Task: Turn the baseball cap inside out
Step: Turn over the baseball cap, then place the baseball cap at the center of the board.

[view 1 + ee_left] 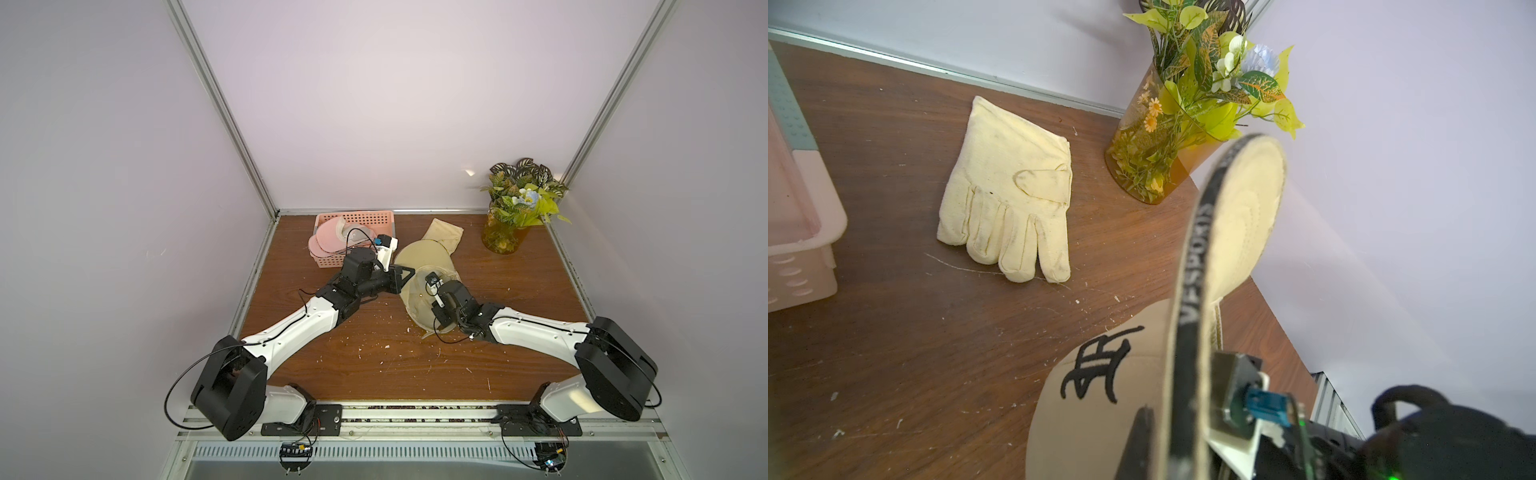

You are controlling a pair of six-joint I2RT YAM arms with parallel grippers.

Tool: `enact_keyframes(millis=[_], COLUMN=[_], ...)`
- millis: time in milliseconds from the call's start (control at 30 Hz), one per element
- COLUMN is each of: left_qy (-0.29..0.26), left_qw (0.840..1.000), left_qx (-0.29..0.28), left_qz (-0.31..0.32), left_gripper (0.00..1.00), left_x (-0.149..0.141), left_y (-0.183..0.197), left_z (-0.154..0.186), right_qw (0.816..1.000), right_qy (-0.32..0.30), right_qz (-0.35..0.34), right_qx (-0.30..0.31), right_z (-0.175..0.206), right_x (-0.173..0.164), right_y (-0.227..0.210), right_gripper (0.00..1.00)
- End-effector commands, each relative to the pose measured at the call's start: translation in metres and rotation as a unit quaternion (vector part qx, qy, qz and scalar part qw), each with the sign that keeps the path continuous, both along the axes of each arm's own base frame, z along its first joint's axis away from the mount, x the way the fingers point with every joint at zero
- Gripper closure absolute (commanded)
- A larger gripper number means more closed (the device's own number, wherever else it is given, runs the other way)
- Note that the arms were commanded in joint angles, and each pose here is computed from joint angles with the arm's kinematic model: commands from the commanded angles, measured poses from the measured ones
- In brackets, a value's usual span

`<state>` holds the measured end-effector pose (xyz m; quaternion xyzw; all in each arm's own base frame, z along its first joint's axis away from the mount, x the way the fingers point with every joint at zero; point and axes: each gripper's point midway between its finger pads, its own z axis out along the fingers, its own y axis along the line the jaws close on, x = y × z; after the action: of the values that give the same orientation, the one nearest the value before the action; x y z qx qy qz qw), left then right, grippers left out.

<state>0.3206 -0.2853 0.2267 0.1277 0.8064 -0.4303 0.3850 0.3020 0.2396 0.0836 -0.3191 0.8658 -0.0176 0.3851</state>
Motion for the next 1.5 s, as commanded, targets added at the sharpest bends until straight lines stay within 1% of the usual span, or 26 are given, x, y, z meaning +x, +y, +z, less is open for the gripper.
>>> enact_keyframes(millis=[0,67,100,167,267,367,467,567,633,733,767,800,867,900,933,1000,1100,1133,1200,1333,1400,1467], left_qy=[-0.034,-0.035,-0.038,-0.045,-0.067,-0.112,-0.184,-0.259,-0.319,-0.389,-0.407,-0.420,-0.425,-0.431,-0.440,-0.464,-0.490,-0.497,-0.512,-0.525,-0.528,-0.534], left_qw=[0.999,0.999,0.999,0.999,0.997,0.992,0.981,0.961,0.943,0.915,0.907,0.901,0.899,0.897,0.894,0.883,0.869,0.865,0.856,0.848,0.846,0.843], left_qx=[-0.014,-0.012,-0.010,-0.003,0.017,0.038,0.038,0.018,0.007,-0.009,-0.013,-0.011,-0.003,0.003,0.009,0.027,0.042,0.044,0.049,0.058,0.059,0.059], left_qz=[-0.003,0.000,0.001,0.004,0.014,0.038,0.057,0.090,0.094,0.108,0.108,0.109,0.107,0.099,0.090,0.064,0.051,0.052,0.052,0.048,0.044,0.035], left_gripper=[1.00,1.00,1.00,1.00,1.00,1.00,1.00,1.00,1.00,1.00,1.00,1.00,1.00,1.00,1.00,1.00,1.00,1.00,1.00,1.00,1.00,1.00], left_x=[0.003,0.004,0.004,0.007,0.016,0.029,0.035,0.036,0.028,0.016,0.011,0.009,0.009,0.008,0.006,0.002,-0.002,-0.003,-0.007,-0.008,-0.009,-0.011], left_y=[-0.003,-0.002,-0.002,-0.002,0.000,0.006,0.012,0.023,0.028,0.038,0.040,0.042,0.041,0.039,0.037,0.030,0.028,0.029,0.030,0.030,0.029,0.026], left_z=[0.028,0.027,0.028,0.029,0.034,0.046,0.064,0.085,0.096,0.103,0.104,0.104,0.101,0.099,0.098,0.095,0.090,0.090,0.088,0.085,0.084,0.083], right_qw=[1.000,1.000,0.999,0.995,0.985,0.970,0.952,0.928,0.906,0.882,0.874,0.865,0.847,0.834,0.820,0.786,0.744,0.734,0.716,0.694,0.681,0.672], right_qy=[-0.003,0.002,0.003,-0.006,-0.026,-0.038,-0.046,-0.037,-0.020,-0.015,-0.004,0.004,0.031,0.050,0.072,0.108,0.128,0.129,0.129,0.132,0.156,0.179], right_qz=[-0.008,0.004,0.015,0.037,0.058,0.070,0.073,0.052,0.045,0.032,0.034,0.020,0.005,-0.003,-0.016,-0.034,-0.059,-0.062,-0.071,-0.096,-0.096,-0.090], right_qx=[0.000,0.020,0.039,0.089,0.163,0.228,0.293,0.368,0.420,0.470,0.485,0.501,0.531,0.549,0.567,0.607,0.653,0.664,0.683,0.701,0.709,0.713], right_z=[0.008,0.014,0.020,0.041,0.077,0.112,0.149,0.181,0.199,0.222,0.226,0.230,0.236,0.238,0.238,0.239,0.241,0.245,0.251,0.253,0.250,0.247], right_x=[0.005,0.003,0.001,-0.003,-0.007,-0.010,-0.010,-0.002,0.002,0.005,0.003,0.005,0.006,0.007,0.008,0.009,0.011,0.010,0.010,0.010,0.010,0.010], right_y=[0.003,0.010,0.016,0.026,0.034,0.035,0.032,0.018,0.009,-0.002,-0.002,-0.005,-0.006,-0.007,-0.007,-0.006,-0.009,-0.010,-0.013,-0.021,-0.017,-0.010], right_gripper=[0.60,0.53,0.49,0.44,0.38,0.34,0.30,0.27,0.28,0.30,0.30,0.29,0.29,0.29,0.30,0.31,0.33,0.33,0.34,0.41,0.42,0.43])
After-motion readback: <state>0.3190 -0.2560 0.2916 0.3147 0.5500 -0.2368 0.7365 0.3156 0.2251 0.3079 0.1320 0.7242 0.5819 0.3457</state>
